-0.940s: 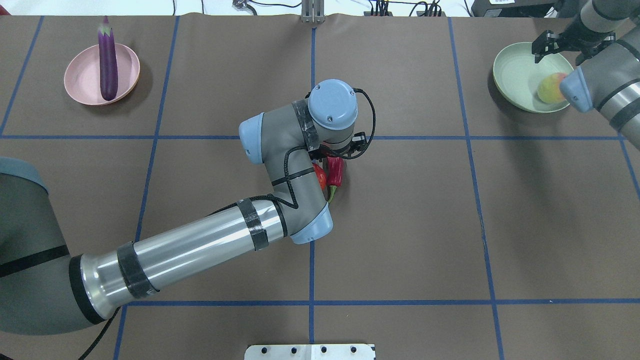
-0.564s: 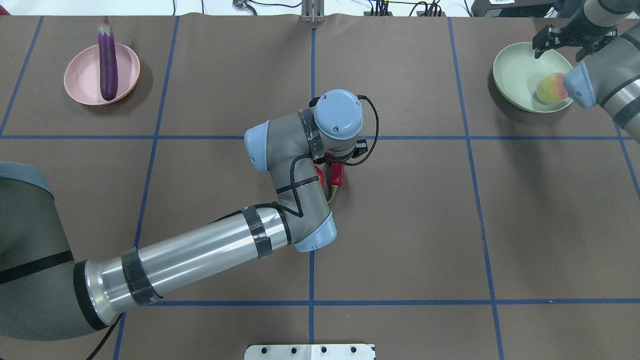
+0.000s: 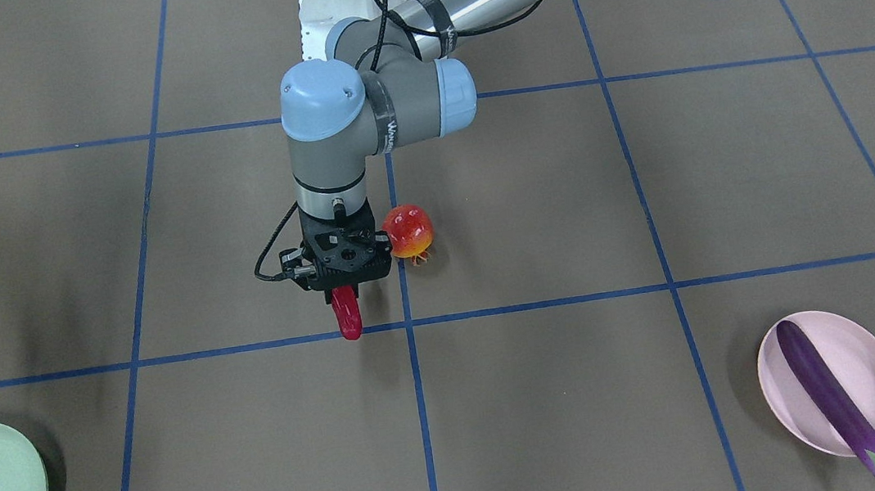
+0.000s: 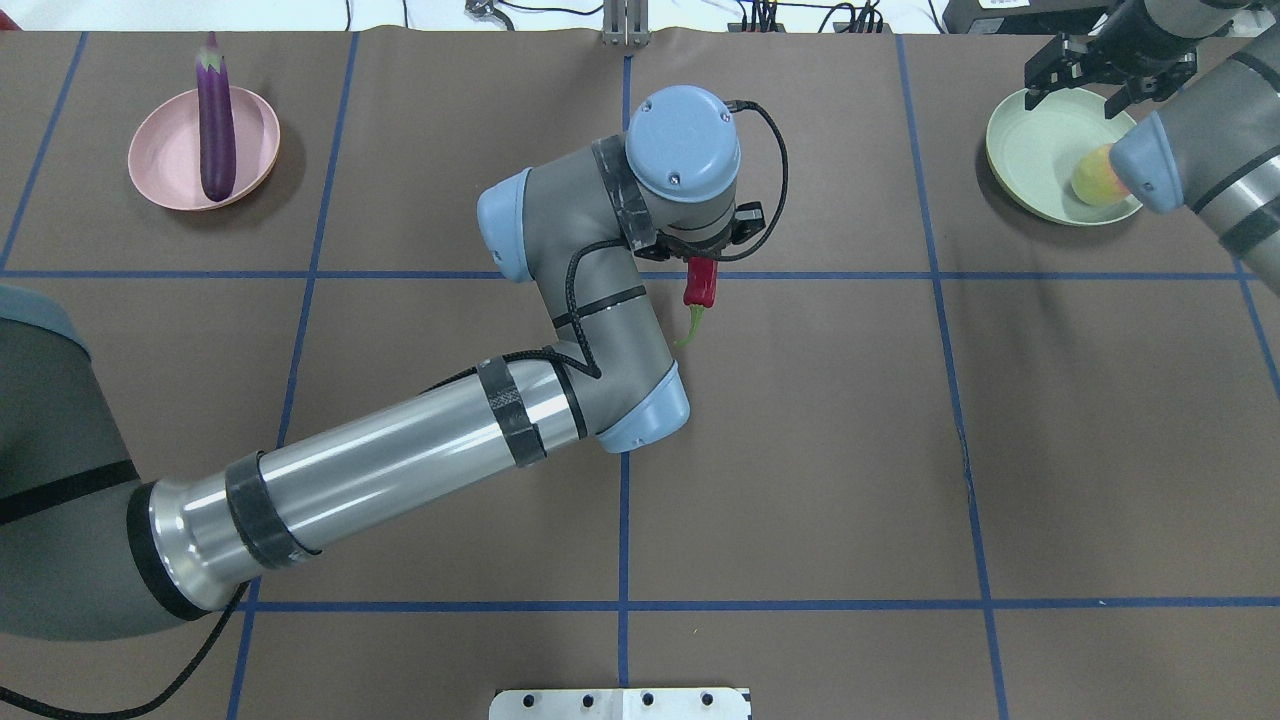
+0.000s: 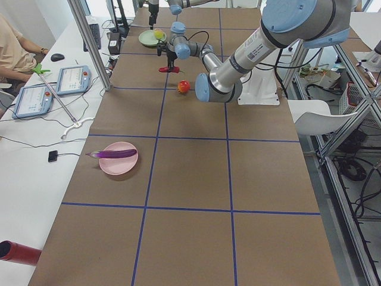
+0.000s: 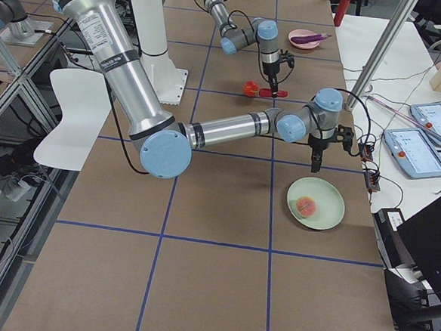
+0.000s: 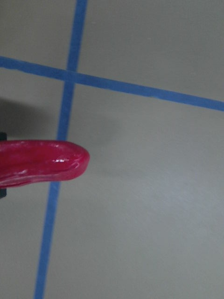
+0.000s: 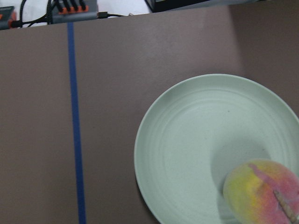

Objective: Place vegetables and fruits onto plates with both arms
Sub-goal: 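Grasp and lift red chili with left gripper while right gripper releases peach, then carry chili to pink plate with left gripper while right gripper nears pomegranate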

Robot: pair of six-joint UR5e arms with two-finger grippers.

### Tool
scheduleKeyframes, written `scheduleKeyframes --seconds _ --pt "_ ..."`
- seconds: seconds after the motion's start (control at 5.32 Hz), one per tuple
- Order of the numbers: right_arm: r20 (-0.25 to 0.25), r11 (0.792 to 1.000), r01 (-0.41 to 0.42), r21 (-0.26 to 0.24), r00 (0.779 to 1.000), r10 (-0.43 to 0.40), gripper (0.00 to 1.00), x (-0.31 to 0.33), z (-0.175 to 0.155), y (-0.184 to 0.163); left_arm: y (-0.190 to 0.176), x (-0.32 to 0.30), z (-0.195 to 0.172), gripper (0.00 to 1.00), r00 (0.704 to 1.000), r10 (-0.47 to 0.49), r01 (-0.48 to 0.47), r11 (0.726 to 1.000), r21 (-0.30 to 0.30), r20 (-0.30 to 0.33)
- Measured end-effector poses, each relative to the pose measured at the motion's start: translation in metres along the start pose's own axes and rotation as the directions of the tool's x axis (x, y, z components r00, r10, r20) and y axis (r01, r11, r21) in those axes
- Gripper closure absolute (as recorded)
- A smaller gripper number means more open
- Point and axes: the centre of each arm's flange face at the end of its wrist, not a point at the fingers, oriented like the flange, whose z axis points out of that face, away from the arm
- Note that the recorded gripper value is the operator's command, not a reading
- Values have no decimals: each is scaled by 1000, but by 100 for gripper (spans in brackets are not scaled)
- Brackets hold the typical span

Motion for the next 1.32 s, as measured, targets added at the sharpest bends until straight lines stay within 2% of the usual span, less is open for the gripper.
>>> scheduleKeyframes --seconds 0.19,0.38,0.56,0.75,0.94,1.13,1.32 --pt "43 999 -43 -21 998 43 0 -50 4 31 -48 -29 -14 100 999 -32 32 999 -12 -3" --pt "82 993 -106 -49 991 110 0 -107 9 69 -100 -84 -18 100 999 -27 28 999 -40 17" --pt "116 985 -158 -68 979 165 0 -162 8 105 -153 -154 -24 100 998 30 -28 998 -53 47" --pt "137 981 -185 -60 972 191 0 -210 8 132 -210 -239 -33 100 992 89 -84 995 -57 92" --pt "148 980 -193 -48 969 198 0 -244 12 153 -269 -332 -39 100 978 126 -117 991 -61 165" --pt "158 981 -187 -45 969 192 0 -260 15 165 -311 -415 -36 100 964 101 -84 993 -79 248" --pt "175 981 -188 -42 966 193 0 -268 15 173 -333 -482 -29 100 948 43 -13 995 -96 316"
